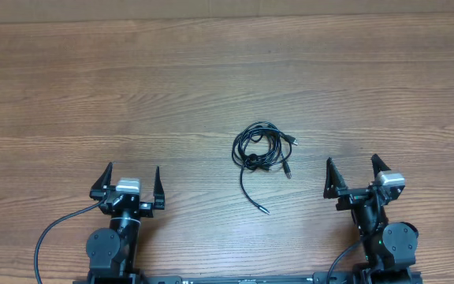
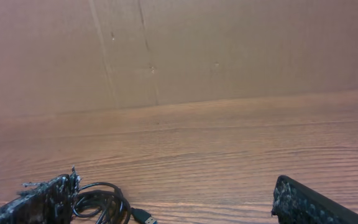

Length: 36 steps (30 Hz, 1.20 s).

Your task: Untangle cables

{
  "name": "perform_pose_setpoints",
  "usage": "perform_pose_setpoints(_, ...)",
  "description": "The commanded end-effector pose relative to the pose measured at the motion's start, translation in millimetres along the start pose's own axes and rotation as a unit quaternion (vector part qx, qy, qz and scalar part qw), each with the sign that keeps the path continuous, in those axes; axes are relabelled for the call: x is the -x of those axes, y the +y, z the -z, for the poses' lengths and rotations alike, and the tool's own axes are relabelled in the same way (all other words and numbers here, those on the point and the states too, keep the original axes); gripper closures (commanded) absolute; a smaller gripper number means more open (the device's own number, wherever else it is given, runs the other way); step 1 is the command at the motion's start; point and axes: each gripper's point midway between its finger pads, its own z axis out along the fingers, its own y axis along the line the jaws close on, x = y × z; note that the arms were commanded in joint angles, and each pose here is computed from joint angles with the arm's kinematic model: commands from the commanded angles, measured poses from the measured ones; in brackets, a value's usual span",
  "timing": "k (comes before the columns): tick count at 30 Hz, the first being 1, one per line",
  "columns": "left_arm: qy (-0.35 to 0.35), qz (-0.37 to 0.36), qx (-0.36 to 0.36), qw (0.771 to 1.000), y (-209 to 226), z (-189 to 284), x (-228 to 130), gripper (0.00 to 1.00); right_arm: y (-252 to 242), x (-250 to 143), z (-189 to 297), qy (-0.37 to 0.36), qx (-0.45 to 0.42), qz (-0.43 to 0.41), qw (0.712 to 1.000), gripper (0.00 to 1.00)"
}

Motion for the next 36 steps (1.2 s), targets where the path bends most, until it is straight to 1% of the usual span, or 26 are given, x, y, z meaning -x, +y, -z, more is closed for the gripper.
perform_pose_setpoints(1,-0.001,-0.009,0.007,1.0,2.5,0.2,-0.8,0.0,-2.5,-1.8,-0.3,-0.002,-0.006,0.004,1.0,0.0)
perform_pose_setpoints(24,-0.001,-0.009,0.007,1.0,2.5,0.2,-0.7,0.0,-2.5,-1.8,-0.3,-0.002,-0.006,0.004,1.0,0.0)
perform_pose_setpoints(27,-0.003,-0.009,-0.002,1.0,-0.4,0.2,0.1,0.0,-2.5,-1.8,-0.3,-0.002,-0.006,0.004,1.0,0.0)
perform_pose_setpoints(36,-0.004,-0.009,0.02,1.0,7.2,0.4,1.1,0.0,-2.5,-1.8,-0.3,-0.002,-0.006,0.004,1.0,0.0)
